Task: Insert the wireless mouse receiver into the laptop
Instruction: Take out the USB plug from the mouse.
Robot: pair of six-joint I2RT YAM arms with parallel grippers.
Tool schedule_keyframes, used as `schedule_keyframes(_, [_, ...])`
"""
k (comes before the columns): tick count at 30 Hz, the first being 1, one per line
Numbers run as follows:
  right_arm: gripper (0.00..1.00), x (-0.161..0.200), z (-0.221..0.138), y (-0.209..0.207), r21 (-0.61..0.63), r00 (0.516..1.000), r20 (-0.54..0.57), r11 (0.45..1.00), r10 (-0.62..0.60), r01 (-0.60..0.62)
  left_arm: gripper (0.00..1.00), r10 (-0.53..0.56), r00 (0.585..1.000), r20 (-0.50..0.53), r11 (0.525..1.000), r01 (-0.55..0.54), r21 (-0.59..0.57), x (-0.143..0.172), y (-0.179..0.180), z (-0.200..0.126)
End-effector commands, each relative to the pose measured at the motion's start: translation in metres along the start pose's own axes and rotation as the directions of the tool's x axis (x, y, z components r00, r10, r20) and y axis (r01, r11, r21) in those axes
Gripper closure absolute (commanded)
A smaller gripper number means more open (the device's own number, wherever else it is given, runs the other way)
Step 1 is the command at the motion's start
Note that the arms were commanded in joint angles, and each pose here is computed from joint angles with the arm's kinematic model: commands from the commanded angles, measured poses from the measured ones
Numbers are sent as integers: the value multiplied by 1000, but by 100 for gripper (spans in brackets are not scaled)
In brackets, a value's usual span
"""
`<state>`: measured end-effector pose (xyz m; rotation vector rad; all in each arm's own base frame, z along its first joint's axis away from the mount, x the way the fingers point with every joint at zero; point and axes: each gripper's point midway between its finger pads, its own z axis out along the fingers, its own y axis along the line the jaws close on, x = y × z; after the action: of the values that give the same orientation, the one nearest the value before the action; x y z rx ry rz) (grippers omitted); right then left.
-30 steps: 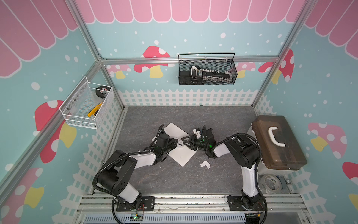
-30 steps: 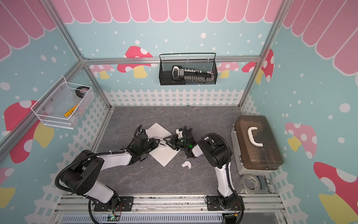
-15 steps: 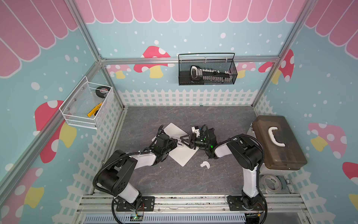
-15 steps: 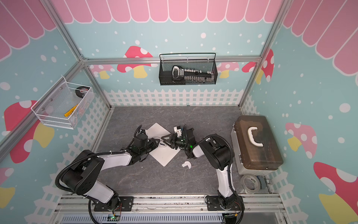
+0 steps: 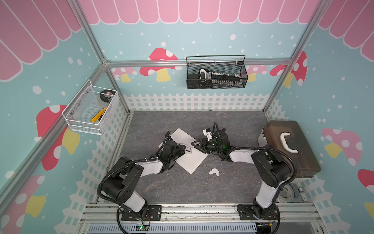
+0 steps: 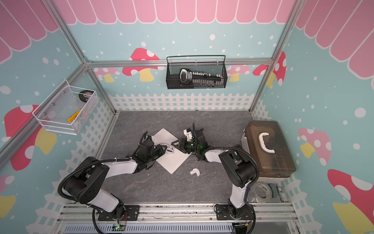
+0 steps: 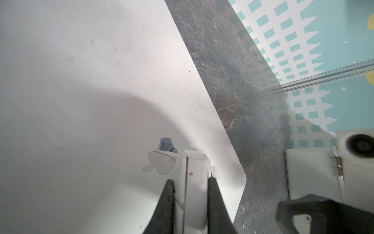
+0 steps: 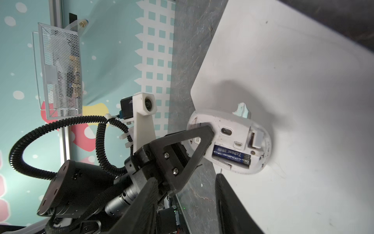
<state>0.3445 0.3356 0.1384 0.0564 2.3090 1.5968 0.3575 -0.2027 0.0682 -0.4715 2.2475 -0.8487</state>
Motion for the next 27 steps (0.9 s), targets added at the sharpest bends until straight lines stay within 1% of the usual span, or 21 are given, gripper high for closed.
schedule_keyframes(1, [54, 9, -4, -30, 166, 997, -52, 985, -49, 57, 100, -9, 993, -118, 985, -12, -170, 38, 52, -4])
schedule_keyframes(6, [58, 8, 6, -43, 185, 997, -68, 982, -21, 33, 100, -5, 993, -118, 986, -15, -166, 38, 51, -4])
schedule_keyframes(10, [62, 8, 8, -53, 226, 998, -66, 974, -8, 23, 100, -1, 993, -117, 986, -19, -166, 37, 51, -4])
schedule_keyframes(19, [63, 6, 17, -59, 235, 997, -77, 972, 7, 11, 100, 3, 993, -121, 986, -22, -162, 38, 50, -3])
schedule_keyframes(23, [65, 2, 19, -53, 229, 997, -71, 973, -5, 21, 100, 3, 993, -121, 987, -22, -162, 38, 50, -3])
schedule_keyframes(24, [65, 5, 24, -64, 249, 997, -82, 968, 11, 10, 100, 3, 993, -120, 987, -22, -161, 38, 50, -3])
schedule_keyframes(27, [67, 5, 26, -67, 264, 996, -84, 964, 12, 10, 100, 5, 993, -119, 987, -24, -162, 38, 50, -4])
